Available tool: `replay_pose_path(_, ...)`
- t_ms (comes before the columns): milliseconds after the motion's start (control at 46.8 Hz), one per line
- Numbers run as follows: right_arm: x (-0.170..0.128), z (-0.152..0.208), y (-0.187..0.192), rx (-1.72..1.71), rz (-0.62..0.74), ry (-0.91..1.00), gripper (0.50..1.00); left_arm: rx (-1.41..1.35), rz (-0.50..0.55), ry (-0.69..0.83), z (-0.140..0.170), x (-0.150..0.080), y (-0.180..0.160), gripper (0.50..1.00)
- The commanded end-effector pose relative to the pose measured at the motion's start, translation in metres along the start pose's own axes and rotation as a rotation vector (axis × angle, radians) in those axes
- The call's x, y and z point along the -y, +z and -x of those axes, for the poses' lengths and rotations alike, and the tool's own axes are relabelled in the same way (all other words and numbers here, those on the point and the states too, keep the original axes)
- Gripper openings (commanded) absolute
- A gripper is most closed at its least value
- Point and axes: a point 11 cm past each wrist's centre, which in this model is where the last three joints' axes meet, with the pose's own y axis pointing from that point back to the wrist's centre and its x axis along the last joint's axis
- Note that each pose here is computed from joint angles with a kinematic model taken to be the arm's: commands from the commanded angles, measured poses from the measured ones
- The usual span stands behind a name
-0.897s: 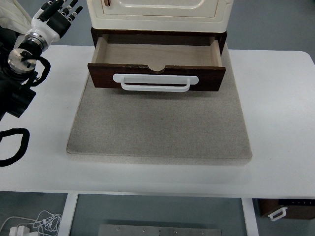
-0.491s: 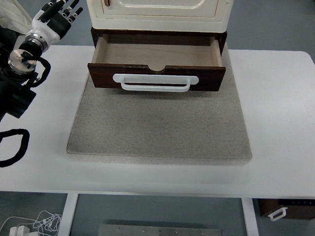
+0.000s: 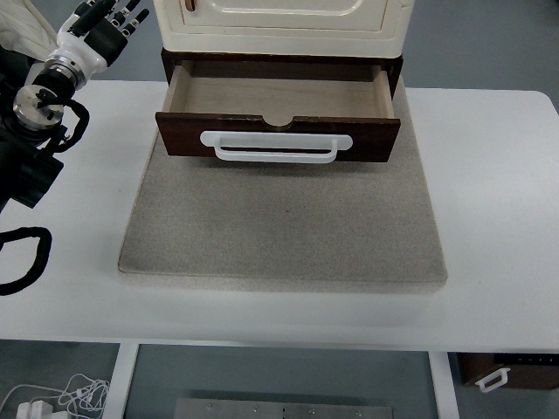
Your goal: Close drawer under combined cabinet
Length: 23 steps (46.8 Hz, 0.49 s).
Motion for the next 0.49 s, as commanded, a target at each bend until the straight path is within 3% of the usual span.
replay_pose_path(0, 0.0, 0.0, 0.0, 0.0, 0.0, 0.0, 0.952, -0.002, 0.009, -0.015, 0.005, 0.002, 0.004, 1.0)
replay_pose_path(128, 0.0, 0.0, 0.0, 0.0, 0.0, 0.0, 0.952, 0.002, 0.033, -0.049, 0.018, 0.004, 0.017, 1.0)
replay_pose_path(470, 0.0, 0.0, 0.001, 0.0, 0.001, 0.0, 0.952, 0.069, 0.192, -0.141, 0.06, 0.004, 0.107, 1.0)
